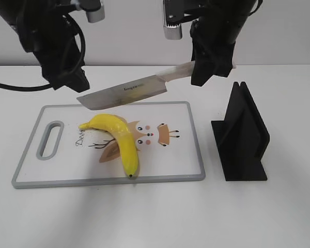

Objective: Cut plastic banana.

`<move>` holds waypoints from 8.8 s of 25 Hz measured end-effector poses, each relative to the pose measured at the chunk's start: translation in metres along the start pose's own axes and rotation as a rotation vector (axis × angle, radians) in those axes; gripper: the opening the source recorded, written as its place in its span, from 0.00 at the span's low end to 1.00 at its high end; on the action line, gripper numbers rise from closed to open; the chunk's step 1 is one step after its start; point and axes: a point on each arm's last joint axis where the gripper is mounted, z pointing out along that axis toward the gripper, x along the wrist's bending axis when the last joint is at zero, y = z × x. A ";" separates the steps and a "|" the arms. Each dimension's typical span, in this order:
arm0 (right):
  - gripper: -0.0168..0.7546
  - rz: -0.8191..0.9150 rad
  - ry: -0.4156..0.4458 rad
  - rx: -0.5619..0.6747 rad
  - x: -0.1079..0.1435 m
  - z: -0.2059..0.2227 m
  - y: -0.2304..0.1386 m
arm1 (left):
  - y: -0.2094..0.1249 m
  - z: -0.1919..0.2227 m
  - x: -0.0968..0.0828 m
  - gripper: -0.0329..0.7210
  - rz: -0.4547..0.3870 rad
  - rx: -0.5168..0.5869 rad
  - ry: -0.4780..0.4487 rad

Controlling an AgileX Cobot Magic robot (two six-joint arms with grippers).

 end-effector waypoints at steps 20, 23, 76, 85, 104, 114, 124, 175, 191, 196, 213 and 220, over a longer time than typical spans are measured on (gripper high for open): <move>0.24 0.800 -0.028 -0.068 0.009 -0.032 0.004 | -0.079 -0.067 0.034 0.85 -1.064 0.187 0.219; 0.24 0.874 -0.019 -0.087 0.021 -0.045 0.002 | -0.088 -0.072 0.018 0.82 -1.113 0.183 0.186; 0.24 1.456 -0.337 -0.270 0.186 -0.046 -0.109 | -0.187 -0.130 -0.297 0.76 -0.997 -0.449 0.681; 0.24 1.449 -0.341 -0.210 0.172 -0.024 -0.109 | -0.187 -0.128 -0.297 0.74 -1.000 -0.442 0.676; 0.24 1.520 -0.357 -0.290 0.169 -0.028 -0.106 | -0.188 -0.128 -0.297 0.68 -1.000 -0.441 0.678; 0.24 1.507 -0.312 -0.146 0.162 0.003 -0.109 | -0.188 -0.128 -0.297 0.68 -1.000 -0.441 0.678; 0.73 1.475 -0.308 -0.143 0.162 0.003 -0.108 | -0.188 -0.128 -0.297 0.68 -1.000 -0.441 0.678; 0.76 0.923 -0.557 -0.665 0.364 -0.113 -0.180 | -0.188 -0.128 -0.297 0.83 -1.000 -0.440 0.678; 0.76 1.040 -0.673 -0.711 0.374 -0.114 -0.180 | -0.187 -0.127 -0.297 0.82 -1.058 -0.415 0.729; 0.76 1.143 -0.767 -0.680 0.373 -0.114 -0.179 | -0.187 -0.127 -0.297 0.82 -1.115 -0.391 0.784; 0.76 1.210 -0.828 -0.657 0.372 -0.113 -0.179 | -0.187 -0.127 -0.297 0.82 -1.121 -0.389 0.789; 0.76 1.210 -0.828 -0.657 0.372 -0.113 -0.179 | -0.187 -0.127 -0.297 0.82 -1.121 -0.389 0.789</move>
